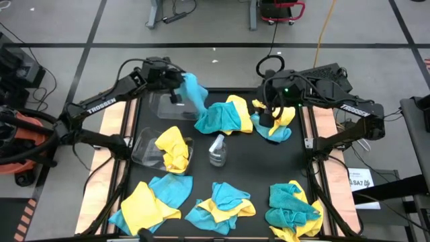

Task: Sort microfiber towel by color & place in baskets
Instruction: Put the blue microfiber cloth into the top transparent bin

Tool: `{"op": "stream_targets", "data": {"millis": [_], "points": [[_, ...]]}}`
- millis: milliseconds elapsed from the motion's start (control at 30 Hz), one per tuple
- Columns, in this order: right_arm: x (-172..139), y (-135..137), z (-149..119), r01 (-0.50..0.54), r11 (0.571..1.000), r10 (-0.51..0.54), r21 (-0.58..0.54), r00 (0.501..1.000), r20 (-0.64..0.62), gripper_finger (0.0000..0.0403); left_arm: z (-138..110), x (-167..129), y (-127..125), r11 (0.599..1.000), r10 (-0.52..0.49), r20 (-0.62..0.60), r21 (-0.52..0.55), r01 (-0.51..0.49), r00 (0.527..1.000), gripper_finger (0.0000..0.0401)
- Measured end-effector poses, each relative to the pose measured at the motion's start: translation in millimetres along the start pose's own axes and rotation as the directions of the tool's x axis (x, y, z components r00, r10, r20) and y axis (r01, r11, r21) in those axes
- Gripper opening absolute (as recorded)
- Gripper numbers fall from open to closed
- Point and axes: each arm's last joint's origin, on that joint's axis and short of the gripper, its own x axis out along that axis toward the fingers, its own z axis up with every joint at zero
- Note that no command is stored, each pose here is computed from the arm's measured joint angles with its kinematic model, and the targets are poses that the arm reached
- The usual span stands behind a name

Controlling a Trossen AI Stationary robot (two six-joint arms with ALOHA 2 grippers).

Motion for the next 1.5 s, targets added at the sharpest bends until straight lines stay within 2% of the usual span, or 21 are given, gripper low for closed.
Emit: {"op": "stream_targets", "data": {"millis": [133,300,400,600,800,1000,1200,1367,1500], "points": [[0,1,-3,-0.007,1.0,0.008,0.018,1.0,-0.029,0.0254,-10,-3,6,0.996,0.076,-0.119,-0.03,-0.08,0.99,0.0],[0,1,-4,-0.011,0.999,0.012,0.035,0.999,-0.038,0.0254,-21,-3,14,0.98,0.184,-0.254,-0.027,-0.197,0.95,0.0],[0,2,-4,-0.016,0.999,0.017,0.038,0.999,-0.041,0.0254,-25,-4,19,0.972,0.217,-0.276,-0.028,-0.234,0.936,0.0],[-1,8,-3,-0.035,0.999,0.036,0.025,0.999,-0.039,0.0254,-26,-4,20,0.968,0.221,-0.282,-0.055,-0.245,0.934,0.0],[-1,10,-2,-0.044,0.999,0.045,0.018,0.998,-0.037,0.0254,-28,3,12,0.983,0.048,-0.232,-0.161,-0.087,0.972,0.0],[-2,11,-2,-0.046,0.999,0.047,0.021,0.998,-0.036,0.0254,-36,31,-5,0.969,-0.111,-0.289,-0.245,0.039,0.951,0.0],[-3,19,-2,-0.071,0.997,0.072,0.025,0.997,-0.041,0.0254,-47,61,-17,0.959,-0.176,-0.363,-0.274,0.076,0.915,0.0005],[-4,24,-8,-0.092,0.995,0.096,0.036,0.989,-0.109,0.0254,-62,84,-27,0.95,-0.241,-0.438,-0.287,0.119,0.866,0.0043],[-5,26,-11,-0.097,0.994,0.103,0.052,0.985,-0.139,0.0253,-70,95,-33,0.942,-0.274,-0.475,-0.308,0.133,0.836,0.0097]]}}
